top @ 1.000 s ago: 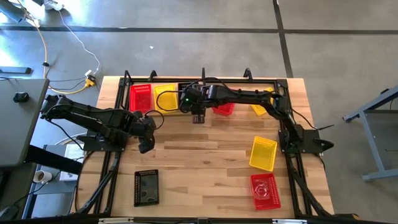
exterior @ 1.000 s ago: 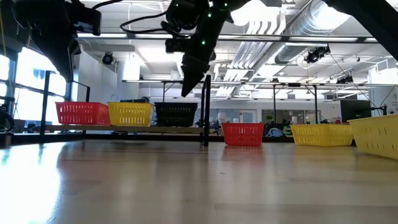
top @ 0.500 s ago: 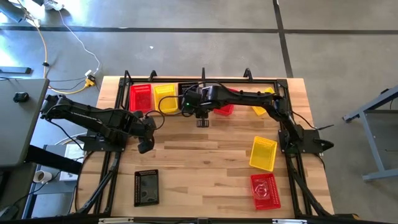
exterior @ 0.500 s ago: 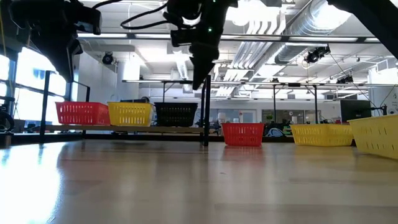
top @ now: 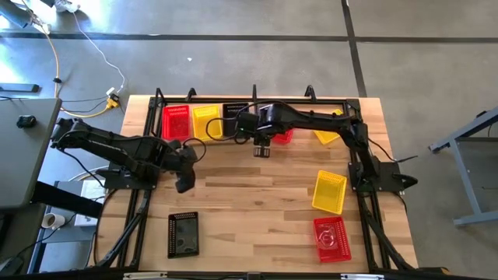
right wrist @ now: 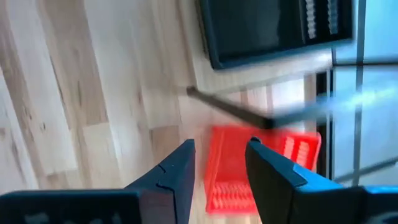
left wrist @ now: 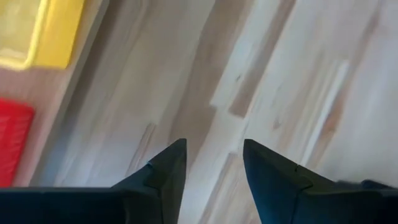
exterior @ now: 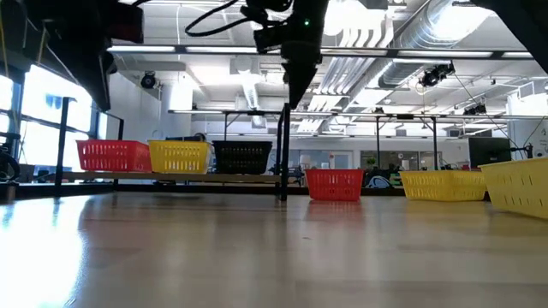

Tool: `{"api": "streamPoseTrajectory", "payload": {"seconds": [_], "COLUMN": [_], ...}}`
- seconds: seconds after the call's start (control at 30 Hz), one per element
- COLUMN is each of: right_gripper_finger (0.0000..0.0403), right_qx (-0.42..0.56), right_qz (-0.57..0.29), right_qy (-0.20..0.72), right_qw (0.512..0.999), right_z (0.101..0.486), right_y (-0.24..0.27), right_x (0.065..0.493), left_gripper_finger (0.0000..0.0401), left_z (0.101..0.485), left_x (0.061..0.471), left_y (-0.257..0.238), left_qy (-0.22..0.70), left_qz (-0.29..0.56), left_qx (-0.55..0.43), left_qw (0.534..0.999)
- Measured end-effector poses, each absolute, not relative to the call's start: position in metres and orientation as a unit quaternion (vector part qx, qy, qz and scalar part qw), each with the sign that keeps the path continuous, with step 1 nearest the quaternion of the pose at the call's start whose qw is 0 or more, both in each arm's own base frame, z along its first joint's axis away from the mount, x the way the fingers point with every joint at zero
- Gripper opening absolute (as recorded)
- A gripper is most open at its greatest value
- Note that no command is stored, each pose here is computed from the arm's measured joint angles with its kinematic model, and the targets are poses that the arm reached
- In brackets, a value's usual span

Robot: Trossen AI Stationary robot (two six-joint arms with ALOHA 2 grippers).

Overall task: Stack baskets on shelf by color
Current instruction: Stack the black bin on top of the black bin on the shelf

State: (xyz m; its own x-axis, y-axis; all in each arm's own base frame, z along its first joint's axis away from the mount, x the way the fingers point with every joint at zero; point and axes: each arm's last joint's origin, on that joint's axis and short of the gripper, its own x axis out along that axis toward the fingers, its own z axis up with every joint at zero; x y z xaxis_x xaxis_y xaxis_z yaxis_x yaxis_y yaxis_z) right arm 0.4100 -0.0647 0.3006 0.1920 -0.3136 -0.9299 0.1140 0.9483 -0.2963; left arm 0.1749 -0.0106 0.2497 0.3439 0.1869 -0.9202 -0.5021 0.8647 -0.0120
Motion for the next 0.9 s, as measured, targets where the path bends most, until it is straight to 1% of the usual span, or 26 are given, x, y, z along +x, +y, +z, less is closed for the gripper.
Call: {"api": "streamPoseTrajectory", "payload": {"seconds": [0.17,0.27,0.47,0.63,0.9], "right_gripper_finger": [0.0129,0.0129,0.0129,0.0129,0.0129], "right_qx": [-0.071,-0.082,-0.105,-0.087,-0.031], "right_qz": [-0.168,-0.199,-0.254,-0.275,-0.307], "right_qy": [0.627,0.632,0.613,0.598,0.583], "right_qw": [0.757,0.745,0.740,0.748,0.751], "right_z": [0.317,0.327,0.338,0.335,0.317], "right_y": [-0.045,-0.029,0.004,0.026,0.052], "right_x": [0.394,0.383,0.354,0.328,0.283], "left_gripper_finger": [0.0145,0.0145,0.0145,0.0145,0.0145], "left_z": [0.253,0.254,0.257,0.258,0.258], "left_x": [0.182,0.186,0.191,0.191,0.193], "left_y": [-0.012,-0.012,-0.013,-0.013,-0.014], "left_qy": [0.506,0.491,0.471,0.469,0.460], "left_qz": [0.187,0.176,0.157,0.155,0.149], "left_qx": [-0.128,-0.119,-0.101,-0.099,-0.112], "left_qw": [0.832,0.845,0.862,0.864,0.868]}}
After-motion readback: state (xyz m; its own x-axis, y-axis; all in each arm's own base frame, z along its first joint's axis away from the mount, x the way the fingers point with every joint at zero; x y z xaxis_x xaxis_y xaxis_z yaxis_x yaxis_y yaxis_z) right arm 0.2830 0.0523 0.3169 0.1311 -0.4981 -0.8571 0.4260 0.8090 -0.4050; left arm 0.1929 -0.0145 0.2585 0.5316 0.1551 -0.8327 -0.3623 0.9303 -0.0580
